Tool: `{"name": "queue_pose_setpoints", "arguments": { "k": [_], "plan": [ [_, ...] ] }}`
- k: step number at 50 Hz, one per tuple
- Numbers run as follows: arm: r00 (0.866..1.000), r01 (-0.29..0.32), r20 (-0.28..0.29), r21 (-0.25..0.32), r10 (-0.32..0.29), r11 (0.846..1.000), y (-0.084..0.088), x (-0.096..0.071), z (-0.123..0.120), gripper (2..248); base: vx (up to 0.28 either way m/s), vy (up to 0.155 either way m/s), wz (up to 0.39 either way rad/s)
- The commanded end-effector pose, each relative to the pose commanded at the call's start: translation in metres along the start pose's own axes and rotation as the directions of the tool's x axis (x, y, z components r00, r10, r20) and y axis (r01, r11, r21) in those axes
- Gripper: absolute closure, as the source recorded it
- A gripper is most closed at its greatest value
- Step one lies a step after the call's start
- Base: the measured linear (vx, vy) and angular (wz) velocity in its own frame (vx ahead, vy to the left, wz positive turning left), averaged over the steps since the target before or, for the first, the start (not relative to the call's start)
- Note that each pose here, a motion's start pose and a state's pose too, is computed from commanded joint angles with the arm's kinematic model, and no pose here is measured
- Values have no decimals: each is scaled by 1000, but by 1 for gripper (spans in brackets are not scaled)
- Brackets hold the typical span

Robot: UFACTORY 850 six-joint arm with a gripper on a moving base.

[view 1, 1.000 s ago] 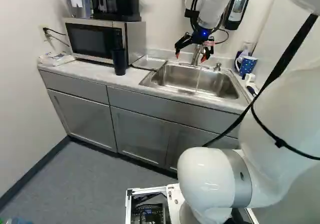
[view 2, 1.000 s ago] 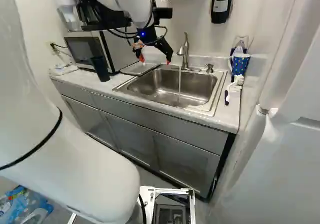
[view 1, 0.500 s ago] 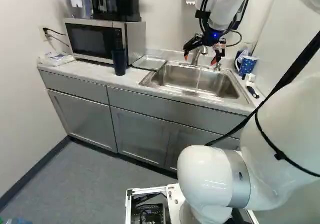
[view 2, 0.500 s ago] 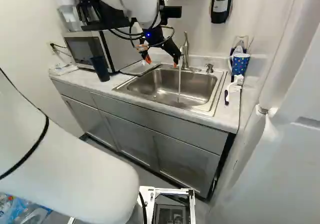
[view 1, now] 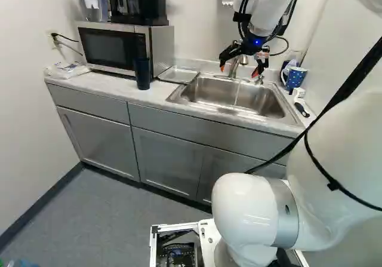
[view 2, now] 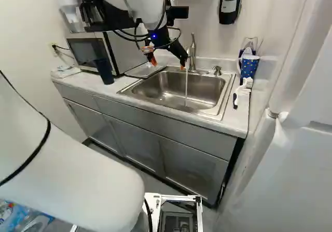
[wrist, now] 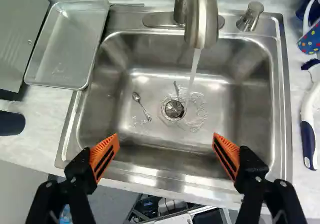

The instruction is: Rinse the cup and place it in the tray

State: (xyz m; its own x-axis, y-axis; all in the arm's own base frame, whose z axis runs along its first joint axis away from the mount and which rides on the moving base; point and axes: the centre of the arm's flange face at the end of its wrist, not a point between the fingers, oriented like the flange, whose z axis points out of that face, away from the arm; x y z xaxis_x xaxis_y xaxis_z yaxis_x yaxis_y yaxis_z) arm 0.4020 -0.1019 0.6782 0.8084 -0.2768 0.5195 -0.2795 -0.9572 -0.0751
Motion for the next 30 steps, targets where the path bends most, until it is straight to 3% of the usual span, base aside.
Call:
{"name": "queue_pose_setpoints", "arguments": {
  "k": [30],
  "plan": [
    [995, 85, -49, 52, -83, 995, -43, 10, 6, 3, 0, 0, 0]
  ]
}}
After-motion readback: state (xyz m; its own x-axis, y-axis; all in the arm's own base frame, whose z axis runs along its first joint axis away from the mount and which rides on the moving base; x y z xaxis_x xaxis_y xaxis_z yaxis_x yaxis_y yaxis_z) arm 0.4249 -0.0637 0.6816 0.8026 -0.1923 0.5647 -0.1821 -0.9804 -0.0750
